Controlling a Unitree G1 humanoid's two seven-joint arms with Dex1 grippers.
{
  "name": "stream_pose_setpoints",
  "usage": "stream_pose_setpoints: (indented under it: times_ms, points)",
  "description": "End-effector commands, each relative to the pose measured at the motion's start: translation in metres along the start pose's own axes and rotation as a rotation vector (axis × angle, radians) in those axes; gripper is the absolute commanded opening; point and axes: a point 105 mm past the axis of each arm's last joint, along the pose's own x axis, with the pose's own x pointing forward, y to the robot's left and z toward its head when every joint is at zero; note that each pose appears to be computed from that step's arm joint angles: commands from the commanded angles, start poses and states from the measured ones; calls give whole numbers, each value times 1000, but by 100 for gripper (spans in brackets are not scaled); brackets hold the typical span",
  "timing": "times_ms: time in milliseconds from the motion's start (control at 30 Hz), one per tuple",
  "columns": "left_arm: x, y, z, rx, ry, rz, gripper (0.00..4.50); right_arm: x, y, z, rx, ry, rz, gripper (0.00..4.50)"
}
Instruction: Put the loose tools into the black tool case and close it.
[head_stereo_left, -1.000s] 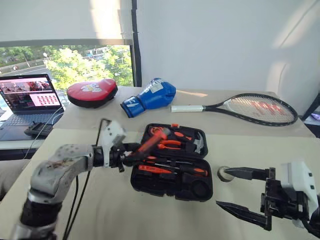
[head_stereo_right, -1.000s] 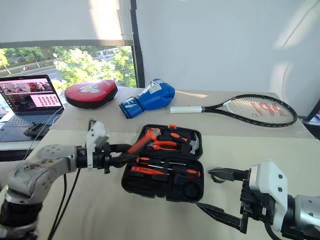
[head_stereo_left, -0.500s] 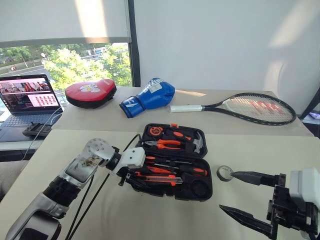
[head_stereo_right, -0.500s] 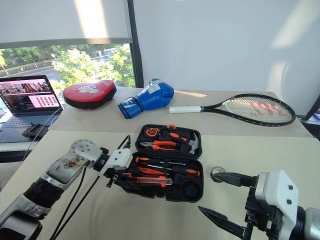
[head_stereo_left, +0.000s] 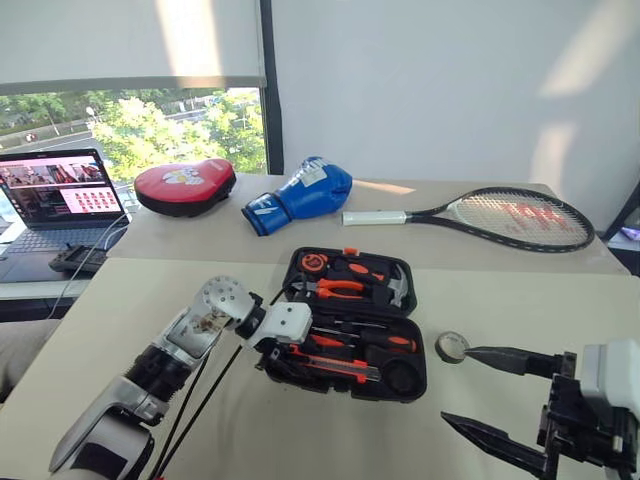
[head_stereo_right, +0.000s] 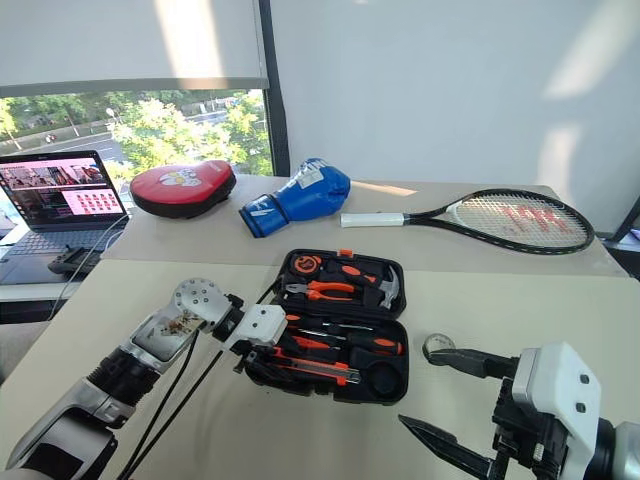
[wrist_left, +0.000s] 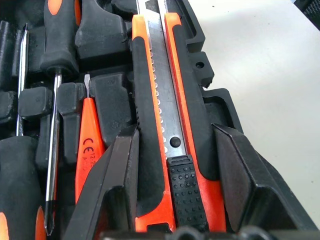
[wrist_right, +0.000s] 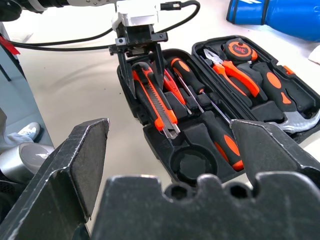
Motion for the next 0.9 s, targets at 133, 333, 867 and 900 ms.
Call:
stream_pose_setpoints:
  times_ms: [133,333,867,900]
  points:
    - [-4,0,-12,-76,65,34,171,-9,-3,3,-39,7,-1,450]
    - [-6,-9,-13,-96,76,21,171,-20,-21,4,-46,2,24,450]
    - [-48,5,25,-219,-238,172,433,-22,-31,8,-65,-3,115,450]
    - [-49,5,27,-251,-266,178,389,-22,-31,7,-64,-4,113,450]
